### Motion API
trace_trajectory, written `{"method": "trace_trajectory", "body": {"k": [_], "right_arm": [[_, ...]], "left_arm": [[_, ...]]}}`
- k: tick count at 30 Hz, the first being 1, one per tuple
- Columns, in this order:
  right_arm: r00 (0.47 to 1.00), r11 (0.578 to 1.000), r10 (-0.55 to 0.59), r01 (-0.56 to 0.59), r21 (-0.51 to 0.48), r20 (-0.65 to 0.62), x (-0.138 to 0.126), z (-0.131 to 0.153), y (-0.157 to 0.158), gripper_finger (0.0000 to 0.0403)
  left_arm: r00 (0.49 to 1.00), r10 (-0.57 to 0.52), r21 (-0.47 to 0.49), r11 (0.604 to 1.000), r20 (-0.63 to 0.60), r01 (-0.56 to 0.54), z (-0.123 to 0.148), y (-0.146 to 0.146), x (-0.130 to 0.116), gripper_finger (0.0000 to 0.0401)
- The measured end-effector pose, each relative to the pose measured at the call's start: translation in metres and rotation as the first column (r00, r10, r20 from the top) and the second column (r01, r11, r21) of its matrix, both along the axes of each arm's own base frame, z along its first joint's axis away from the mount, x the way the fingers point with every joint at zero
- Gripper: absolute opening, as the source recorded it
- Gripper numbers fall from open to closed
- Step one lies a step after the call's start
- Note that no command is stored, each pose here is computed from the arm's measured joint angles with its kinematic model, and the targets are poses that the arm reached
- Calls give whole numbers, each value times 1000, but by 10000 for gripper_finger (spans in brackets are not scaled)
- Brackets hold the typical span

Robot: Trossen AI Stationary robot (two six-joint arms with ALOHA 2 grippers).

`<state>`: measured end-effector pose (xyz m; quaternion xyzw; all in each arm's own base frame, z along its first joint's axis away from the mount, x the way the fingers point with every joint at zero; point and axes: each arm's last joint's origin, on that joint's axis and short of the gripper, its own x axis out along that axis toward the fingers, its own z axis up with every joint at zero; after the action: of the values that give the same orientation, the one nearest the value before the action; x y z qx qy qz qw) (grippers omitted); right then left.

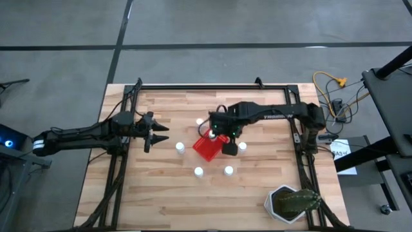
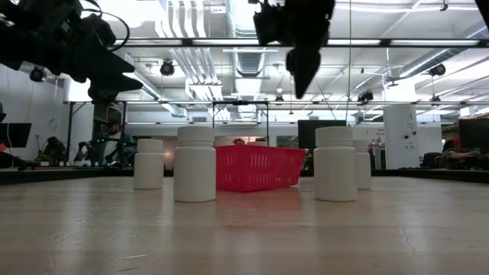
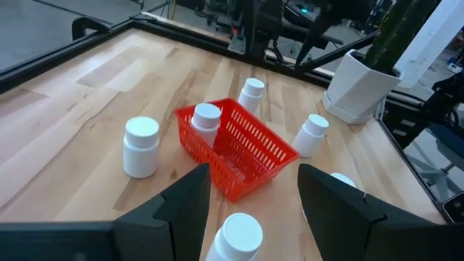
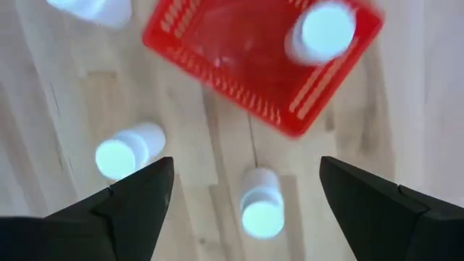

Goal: Pick and place pill bottles into a basket
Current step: Put the white pill bottle into the red basket

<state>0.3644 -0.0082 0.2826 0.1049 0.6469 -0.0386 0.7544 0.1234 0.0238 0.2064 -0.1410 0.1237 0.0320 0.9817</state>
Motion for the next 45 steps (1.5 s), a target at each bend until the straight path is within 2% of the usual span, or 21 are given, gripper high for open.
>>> {"method": "trace_trajectory", "body": {"k": [8, 17, 23, 27, 34, 45], "right_arm": [[996, 1000, -11, 11, 5, -88, -12, -23, 13, 329], [996, 1000, -15, 15, -1, -91, -12, -25, 14, 329], [996, 1000, -16, 14, -20, -88, -13, -24, 13, 329], [996, 999, -19, 17, -27, -84, -14, -22, 13, 329], [998, 998, -27, 24, -51, -54, -19, -11, 12, 329], [997, 993, -73, 72, -95, -16, -25, 0, 9, 329]], "left_arm": [[1000, 0, 1, 1000, 5, 0, 0, 0, 0, 191], [1000, 16, -55, 998, 24, -15, 2, 0, 1, 191], [1000, 16, -35, 999, 26, -16, 3, 0, 1, 191], [998, 52, 25, 998, 23, -52, 5, 2, 1, 191], [998, 63, 100, 993, -12, -62, 20, 6, 15, 202], [987, 43, 139, 990, -155, -21, 23, 14, 50, 224]]}}
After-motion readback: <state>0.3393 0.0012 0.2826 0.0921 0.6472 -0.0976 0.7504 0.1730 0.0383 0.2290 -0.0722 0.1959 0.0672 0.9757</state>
